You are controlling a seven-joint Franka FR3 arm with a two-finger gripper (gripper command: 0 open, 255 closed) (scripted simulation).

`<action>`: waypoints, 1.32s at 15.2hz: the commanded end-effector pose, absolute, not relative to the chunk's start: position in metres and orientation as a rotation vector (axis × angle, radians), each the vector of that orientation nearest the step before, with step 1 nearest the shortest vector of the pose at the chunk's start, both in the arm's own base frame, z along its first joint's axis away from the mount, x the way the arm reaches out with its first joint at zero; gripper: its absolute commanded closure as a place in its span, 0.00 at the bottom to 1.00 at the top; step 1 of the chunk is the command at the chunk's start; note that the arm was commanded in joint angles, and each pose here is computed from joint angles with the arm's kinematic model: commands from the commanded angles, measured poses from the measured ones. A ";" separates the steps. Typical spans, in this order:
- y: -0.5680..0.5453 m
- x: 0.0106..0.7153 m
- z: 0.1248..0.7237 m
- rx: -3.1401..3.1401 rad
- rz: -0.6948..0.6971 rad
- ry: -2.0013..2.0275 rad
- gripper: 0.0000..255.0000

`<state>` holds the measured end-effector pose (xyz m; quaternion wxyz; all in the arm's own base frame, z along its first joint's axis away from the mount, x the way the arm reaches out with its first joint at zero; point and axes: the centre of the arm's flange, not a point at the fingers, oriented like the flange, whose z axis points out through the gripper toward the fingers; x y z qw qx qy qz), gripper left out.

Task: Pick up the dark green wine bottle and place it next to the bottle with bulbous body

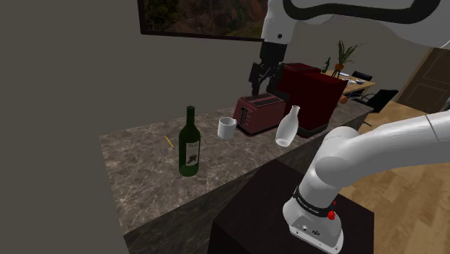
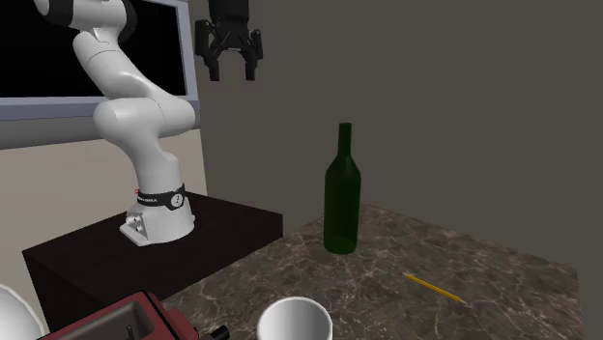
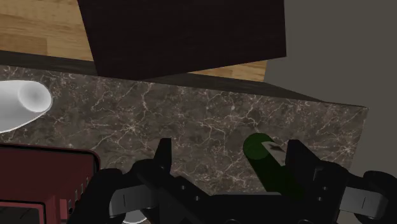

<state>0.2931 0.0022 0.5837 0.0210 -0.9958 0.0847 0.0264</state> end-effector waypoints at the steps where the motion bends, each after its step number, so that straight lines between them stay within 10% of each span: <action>1: 0.002 0.293 0.584 -3.087 0.082 0.262 0.00; 20: 0.147 0.464 0.499 -3.129 -0.143 0.232 0.00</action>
